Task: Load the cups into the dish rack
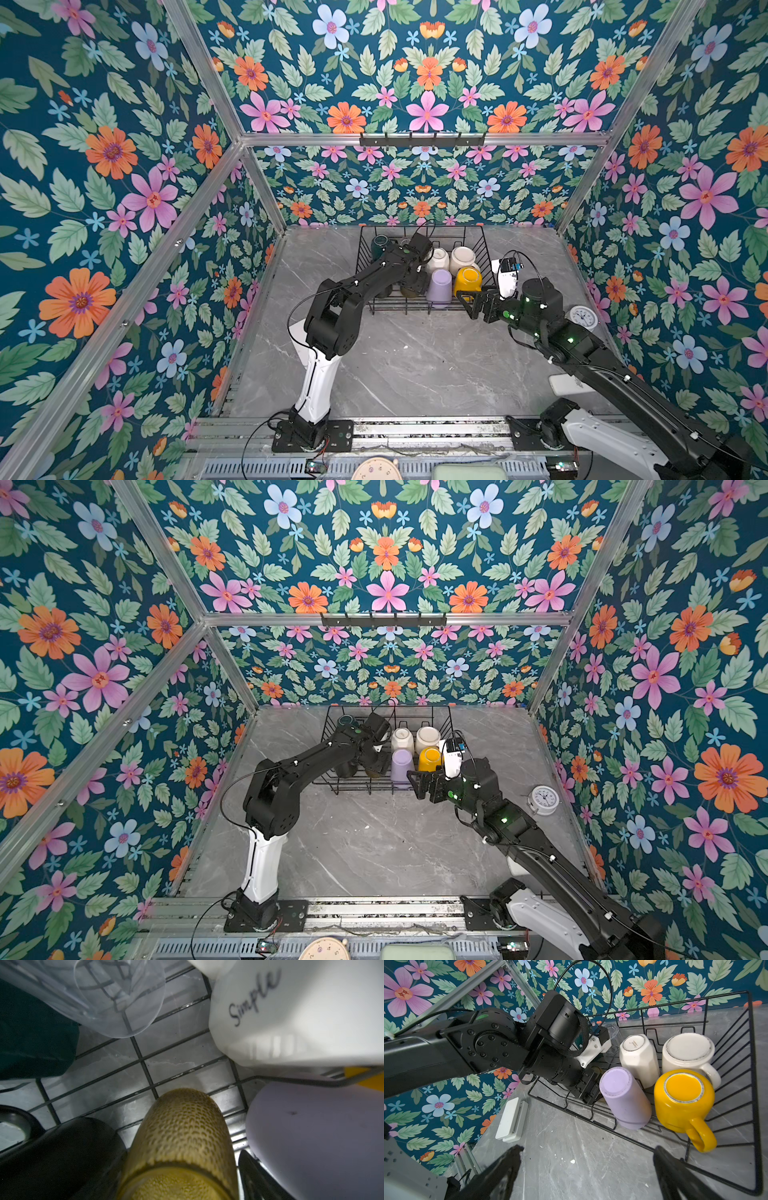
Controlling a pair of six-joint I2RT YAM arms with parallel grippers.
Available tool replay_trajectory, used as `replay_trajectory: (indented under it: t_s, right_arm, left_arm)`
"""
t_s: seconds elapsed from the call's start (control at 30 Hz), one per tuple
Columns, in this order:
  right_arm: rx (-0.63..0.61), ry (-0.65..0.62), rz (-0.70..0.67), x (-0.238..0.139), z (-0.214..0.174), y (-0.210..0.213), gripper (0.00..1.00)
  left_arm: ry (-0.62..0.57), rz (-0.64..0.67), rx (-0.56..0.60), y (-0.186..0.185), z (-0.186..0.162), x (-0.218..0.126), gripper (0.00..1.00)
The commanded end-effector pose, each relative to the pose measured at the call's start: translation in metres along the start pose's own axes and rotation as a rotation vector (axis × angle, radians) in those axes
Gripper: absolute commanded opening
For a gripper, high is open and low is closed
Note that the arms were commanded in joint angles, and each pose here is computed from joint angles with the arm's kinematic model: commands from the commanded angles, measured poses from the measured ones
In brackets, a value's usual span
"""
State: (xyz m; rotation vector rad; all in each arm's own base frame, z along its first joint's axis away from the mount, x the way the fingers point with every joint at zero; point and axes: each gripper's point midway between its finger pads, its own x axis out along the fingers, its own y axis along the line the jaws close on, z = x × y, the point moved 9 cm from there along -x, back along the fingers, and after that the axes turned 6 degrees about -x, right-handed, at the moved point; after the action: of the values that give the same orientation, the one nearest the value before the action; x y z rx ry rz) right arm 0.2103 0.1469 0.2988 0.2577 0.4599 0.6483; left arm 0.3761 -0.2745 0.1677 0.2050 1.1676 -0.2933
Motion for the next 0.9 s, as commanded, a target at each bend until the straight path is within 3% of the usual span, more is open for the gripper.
replay_trajectory:
  t_s: [0.0, 0.37, 0.6, 0.87]
  right_arm:
    - [-0.003, -0.01, 0.007, -0.001, 0.001, 0.001, 0.99]
    - [-0.012, -0.008, -0.002, -0.001, 0.004, 0.001, 0.99]
    - [-0.023, 0.008, -0.027, 0.001, 0.003, -0.002, 0.99]
    - [-0.056, 0.028, -0.085, 0.01, 0.005, -0.01, 0.99]
  left_arm:
    - [-0.009, 0.013, -0.014, 0.002, 0.001, -0.003, 0.84]
    - [-0.171, -0.07, -0.07, 0.006, 0.014, -0.039, 0.83]
    - [-0.488, -0.1, -0.195, 0.038, 0.01, -0.094, 0.87]
    - [-0.9, -0.097, -0.248, 0.068, -0.035, -0.161, 0.97]
